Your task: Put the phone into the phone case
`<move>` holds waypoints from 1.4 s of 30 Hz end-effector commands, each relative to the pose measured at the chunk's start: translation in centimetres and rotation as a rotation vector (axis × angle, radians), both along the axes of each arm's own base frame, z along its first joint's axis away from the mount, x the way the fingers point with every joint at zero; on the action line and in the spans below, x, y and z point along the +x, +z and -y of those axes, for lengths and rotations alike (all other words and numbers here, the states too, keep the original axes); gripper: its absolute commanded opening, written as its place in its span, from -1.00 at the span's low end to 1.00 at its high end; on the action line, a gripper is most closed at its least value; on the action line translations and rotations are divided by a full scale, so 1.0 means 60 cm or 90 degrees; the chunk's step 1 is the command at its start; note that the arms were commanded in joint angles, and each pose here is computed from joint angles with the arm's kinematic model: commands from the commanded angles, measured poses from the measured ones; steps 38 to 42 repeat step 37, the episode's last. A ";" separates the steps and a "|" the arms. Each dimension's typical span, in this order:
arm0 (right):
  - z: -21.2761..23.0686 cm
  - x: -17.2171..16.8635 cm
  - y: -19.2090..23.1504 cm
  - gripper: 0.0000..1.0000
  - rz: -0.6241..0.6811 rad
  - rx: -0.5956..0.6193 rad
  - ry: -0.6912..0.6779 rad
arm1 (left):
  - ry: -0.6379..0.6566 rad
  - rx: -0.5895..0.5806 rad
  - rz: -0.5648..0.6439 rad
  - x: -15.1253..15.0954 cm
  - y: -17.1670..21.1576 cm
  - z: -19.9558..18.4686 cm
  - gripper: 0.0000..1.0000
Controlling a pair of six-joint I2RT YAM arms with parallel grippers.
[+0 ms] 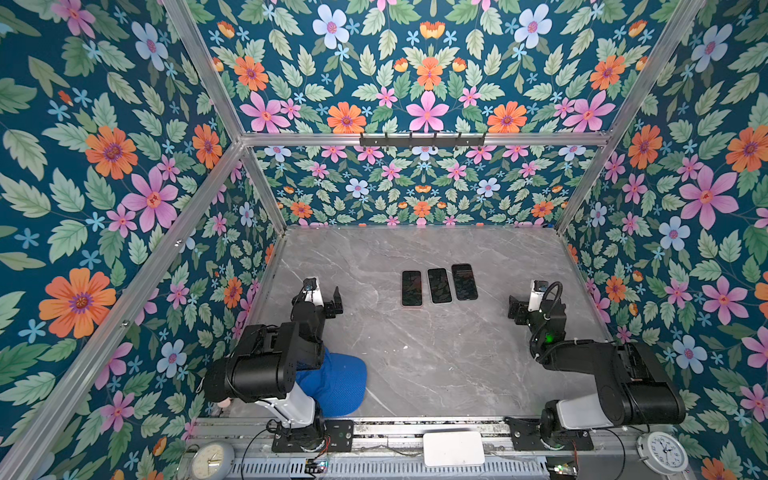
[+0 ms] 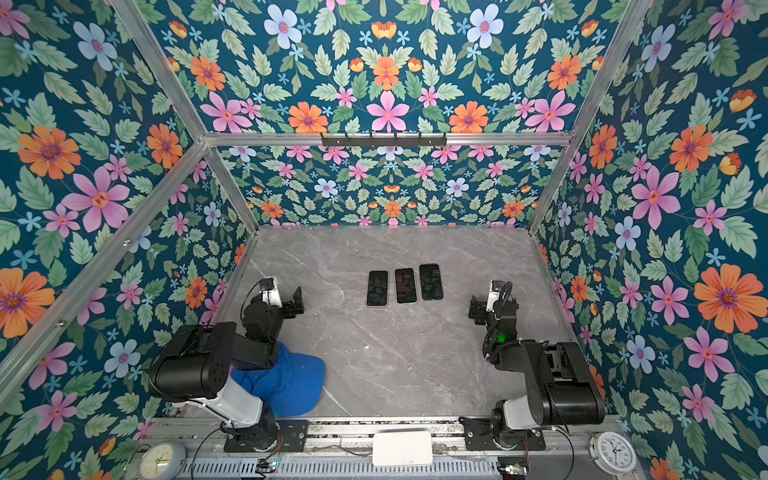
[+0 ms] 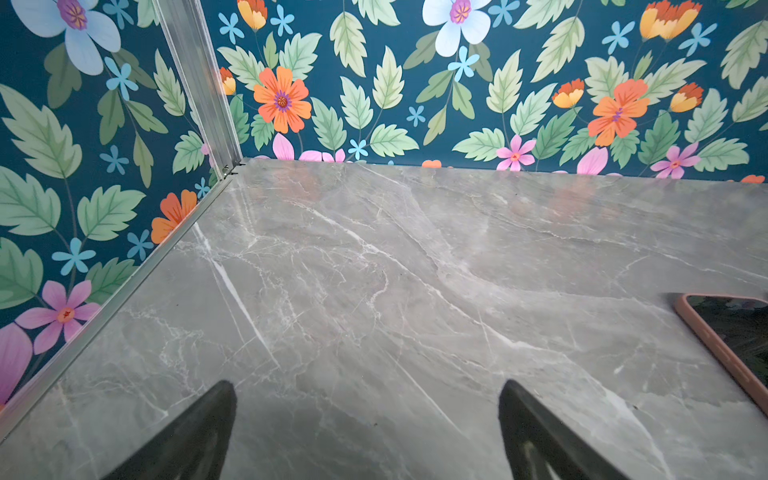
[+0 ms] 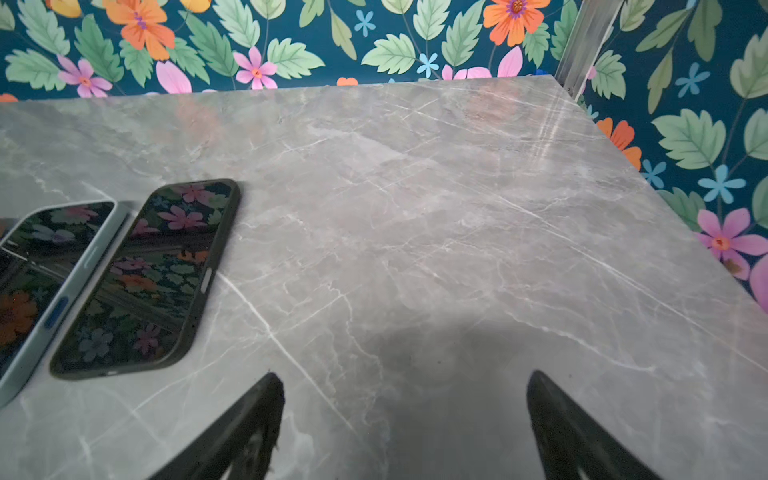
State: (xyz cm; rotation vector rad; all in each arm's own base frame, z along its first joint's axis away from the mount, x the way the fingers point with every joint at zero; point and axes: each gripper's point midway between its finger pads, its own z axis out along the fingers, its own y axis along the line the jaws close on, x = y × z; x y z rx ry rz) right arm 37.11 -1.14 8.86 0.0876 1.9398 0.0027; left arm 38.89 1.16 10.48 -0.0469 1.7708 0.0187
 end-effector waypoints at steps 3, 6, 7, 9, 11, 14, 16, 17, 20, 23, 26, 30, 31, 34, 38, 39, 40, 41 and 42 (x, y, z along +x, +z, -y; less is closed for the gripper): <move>-0.006 0.010 0.012 0.98 0.010 0.040 0.026 | 0.001 0.009 0.018 0.004 0.012 -0.002 1.00; -0.007 0.010 0.012 0.98 0.009 0.042 0.028 | 0.003 0.010 0.014 0.006 0.010 -0.002 1.00; -0.006 0.010 0.013 0.98 0.011 0.042 0.027 | 0.002 0.011 0.013 0.007 0.010 -0.002 1.00; -0.007 0.009 0.012 0.98 0.011 0.041 0.029 | 0.002 0.009 0.012 0.007 0.010 -0.002 1.00; -0.007 0.009 0.012 0.98 0.010 0.039 0.029 | 0.002 0.009 0.011 0.008 0.010 -0.002 1.00; -0.006 0.009 0.013 0.98 0.011 0.037 0.028 | 0.003 0.009 0.010 0.008 0.009 -0.002 1.00; -0.005 0.009 0.013 0.98 0.012 0.036 0.027 | 0.004 0.009 0.010 0.008 0.009 -0.002 1.00; -0.005 0.009 0.011 0.98 0.011 0.036 0.026 | 0.004 0.009 0.010 0.009 0.009 -0.003 1.00; -0.005 0.009 0.011 0.98 0.010 0.035 0.026 | 0.003 0.009 0.009 0.009 0.009 -0.002 1.00; -0.006 0.010 0.011 0.98 0.010 0.031 0.026 | 0.003 0.010 0.009 0.009 0.009 -0.002 1.00; -0.007 0.010 0.011 0.98 0.008 0.028 0.025 | 0.003 0.009 0.009 0.009 0.008 -0.002 1.00; -0.008 0.011 0.011 0.98 0.008 0.028 0.025 | 0.003 0.011 0.009 0.009 0.008 -0.002 1.00; -0.007 0.011 0.012 0.98 0.008 0.027 0.025 | 0.002 0.011 0.009 0.009 0.008 -0.002 1.00; -0.007 0.011 0.012 0.98 0.008 0.028 0.025 | 0.004 0.011 0.009 0.008 0.008 -0.002 1.00; -0.007 0.010 0.011 0.98 0.009 0.026 0.024 | 0.004 0.011 0.009 0.008 0.008 -0.002 1.00; -0.007 0.010 0.011 0.98 0.009 0.026 0.024 | 0.004 0.011 0.009 0.008 0.008 -0.002 1.00; -0.007 0.010 0.011 0.98 0.009 0.026 0.024 | 0.004 0.011 0.009 0.008 0.008 -0.002 1.00; -0.007 0.010 0.011 0.98 0.009 0.026 0.024 | 0.004 0.011 0.009 0.008 0.008 -0.002 1.00; -0.007 0.010 0.011 0.98 0.009 0.026 0.024 | 0.004 0.011 0.009 0.008 0.008 -0.002 1.00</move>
